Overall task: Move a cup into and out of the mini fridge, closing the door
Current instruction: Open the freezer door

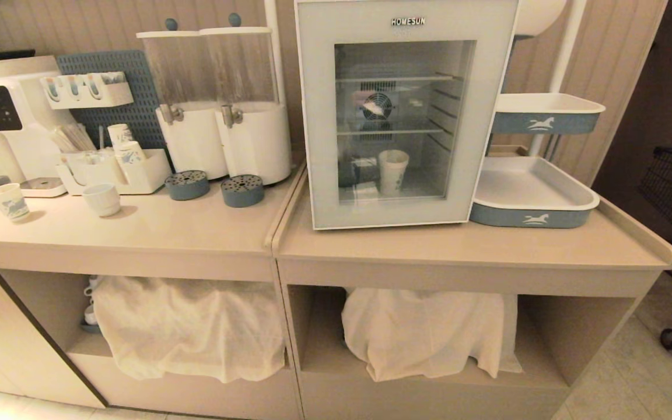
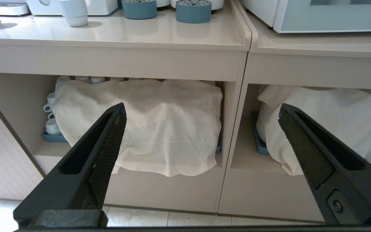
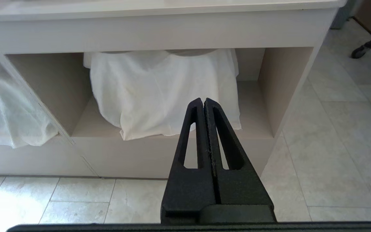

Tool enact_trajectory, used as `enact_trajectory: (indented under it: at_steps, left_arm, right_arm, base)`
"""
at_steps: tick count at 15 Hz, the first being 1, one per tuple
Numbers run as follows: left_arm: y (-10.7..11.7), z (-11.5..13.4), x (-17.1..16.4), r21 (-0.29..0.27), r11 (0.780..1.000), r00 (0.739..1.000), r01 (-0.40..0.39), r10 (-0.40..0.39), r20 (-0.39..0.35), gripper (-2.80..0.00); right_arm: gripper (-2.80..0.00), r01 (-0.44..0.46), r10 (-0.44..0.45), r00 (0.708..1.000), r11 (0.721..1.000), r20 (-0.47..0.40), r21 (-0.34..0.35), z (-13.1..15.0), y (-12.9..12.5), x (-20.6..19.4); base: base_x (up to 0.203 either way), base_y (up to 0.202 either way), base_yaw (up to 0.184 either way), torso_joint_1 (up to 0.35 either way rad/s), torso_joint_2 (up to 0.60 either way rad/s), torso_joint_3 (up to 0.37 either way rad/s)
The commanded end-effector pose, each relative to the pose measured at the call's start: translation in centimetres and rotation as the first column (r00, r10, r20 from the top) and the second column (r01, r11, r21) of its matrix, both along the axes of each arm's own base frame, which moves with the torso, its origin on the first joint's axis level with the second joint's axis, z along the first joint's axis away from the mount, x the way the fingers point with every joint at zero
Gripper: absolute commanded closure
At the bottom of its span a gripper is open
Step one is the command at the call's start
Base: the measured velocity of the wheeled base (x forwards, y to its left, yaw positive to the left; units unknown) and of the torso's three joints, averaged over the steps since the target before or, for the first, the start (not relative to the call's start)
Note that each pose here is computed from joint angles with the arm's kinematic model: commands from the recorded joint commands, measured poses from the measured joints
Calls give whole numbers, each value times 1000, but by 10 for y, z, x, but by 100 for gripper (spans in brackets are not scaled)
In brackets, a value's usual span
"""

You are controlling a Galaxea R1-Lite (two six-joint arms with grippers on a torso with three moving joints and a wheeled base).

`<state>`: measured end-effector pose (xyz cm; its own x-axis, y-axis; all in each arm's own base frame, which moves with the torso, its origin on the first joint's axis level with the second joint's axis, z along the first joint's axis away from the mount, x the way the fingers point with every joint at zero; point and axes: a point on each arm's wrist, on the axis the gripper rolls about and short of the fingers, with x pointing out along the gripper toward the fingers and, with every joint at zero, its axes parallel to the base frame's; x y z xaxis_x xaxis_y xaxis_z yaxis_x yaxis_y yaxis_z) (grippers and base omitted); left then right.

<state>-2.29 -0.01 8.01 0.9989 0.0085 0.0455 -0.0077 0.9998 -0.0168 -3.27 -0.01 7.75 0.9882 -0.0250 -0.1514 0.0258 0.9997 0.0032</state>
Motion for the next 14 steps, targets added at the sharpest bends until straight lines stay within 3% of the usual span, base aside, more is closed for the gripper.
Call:
enact_trajectory:
  at_steps: [1,4,14]
  left_arm:
    - [0,-5,2,0,1000,1000,-1,1,-19,-280]
    - [0,-5,1,0,1000,1000,-1,1,-18,-280]
    - [0,-5,1,0,1000,1000,-1,1,-18,-280]
  right_arm:
    - [0,1,-1,1000,1000,-3,0,0,0,0]
    - [0,-1,1,1000,1000,-3,0,0,0,0]
    - [0,0,0,1000,1000,-3,0,0,0,0]
  base:
    - [0,0,0,0,0,0]
    - [3,77,-3,3,-1,4]
    - [0,194,-1,3,4,2]
